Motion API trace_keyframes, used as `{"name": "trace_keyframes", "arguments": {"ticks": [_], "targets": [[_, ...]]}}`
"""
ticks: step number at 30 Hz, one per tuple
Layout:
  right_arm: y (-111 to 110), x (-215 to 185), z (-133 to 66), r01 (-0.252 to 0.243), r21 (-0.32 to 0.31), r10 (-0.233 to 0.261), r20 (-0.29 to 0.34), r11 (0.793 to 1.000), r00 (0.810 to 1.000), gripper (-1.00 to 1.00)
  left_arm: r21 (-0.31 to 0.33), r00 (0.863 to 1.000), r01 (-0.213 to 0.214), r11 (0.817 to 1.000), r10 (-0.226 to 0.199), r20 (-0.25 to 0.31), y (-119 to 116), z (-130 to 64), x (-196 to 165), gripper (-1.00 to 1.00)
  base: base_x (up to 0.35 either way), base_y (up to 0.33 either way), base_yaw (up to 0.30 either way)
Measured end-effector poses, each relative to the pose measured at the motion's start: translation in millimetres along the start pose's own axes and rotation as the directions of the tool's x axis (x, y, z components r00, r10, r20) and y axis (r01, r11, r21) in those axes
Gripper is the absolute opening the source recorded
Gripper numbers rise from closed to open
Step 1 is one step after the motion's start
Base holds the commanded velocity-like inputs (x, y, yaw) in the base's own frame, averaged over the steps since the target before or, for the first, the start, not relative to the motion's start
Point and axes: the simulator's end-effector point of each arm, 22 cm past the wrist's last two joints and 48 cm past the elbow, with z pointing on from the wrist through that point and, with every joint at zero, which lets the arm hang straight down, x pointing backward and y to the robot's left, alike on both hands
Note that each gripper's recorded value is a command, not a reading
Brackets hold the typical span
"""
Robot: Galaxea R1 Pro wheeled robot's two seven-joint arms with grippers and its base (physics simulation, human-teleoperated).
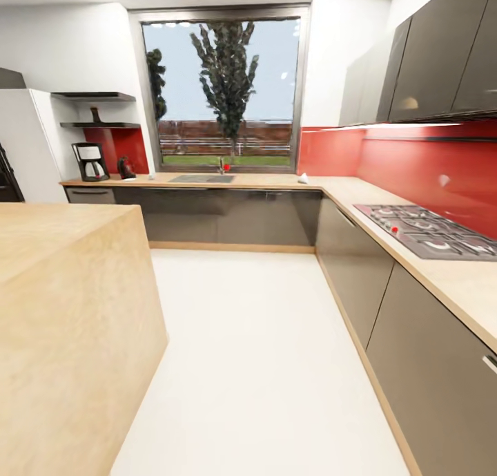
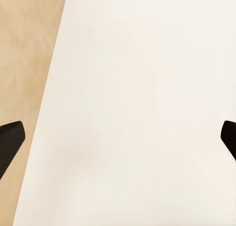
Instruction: Set up a coffee station on the kitchen countertop: keep the coffee maker on the countertop, move the bottle of coffee from the kitchen shelf to the counter next to the coffee maker, place a paper coffee filter on top of the coffee maker, put the saucer next to the coffee maker with the coffee cup on the saucer, and place the electric kettle next to the coffee maker.
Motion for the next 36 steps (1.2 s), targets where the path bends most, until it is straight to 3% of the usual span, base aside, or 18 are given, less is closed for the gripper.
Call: {"name": "trace_keyframes", "arguments": {"ticks": [22, 36], "targets": [[-1.0, -1.2, 0.1, 0.001, 0.001, -0.001, 0.003, 1.000, 1.000, 1.00, 0.001, 1.000, 0.000, 1.000, 0.000, 0.000, -0.1, 0.0, 0.0, 1.00, 0.340, -0.047, -0.003], [-1.0, -1.2, 0.1, 0.001, 0.001, -0.001, 0.003, 1.000, 1.000, 1.00, 0.001, 1.000, 0.000, 1.000, 0.000, 0.000, -0.1, 0.0, -0.1, 1.00, 0.340, -0.084, -0.158]]}}
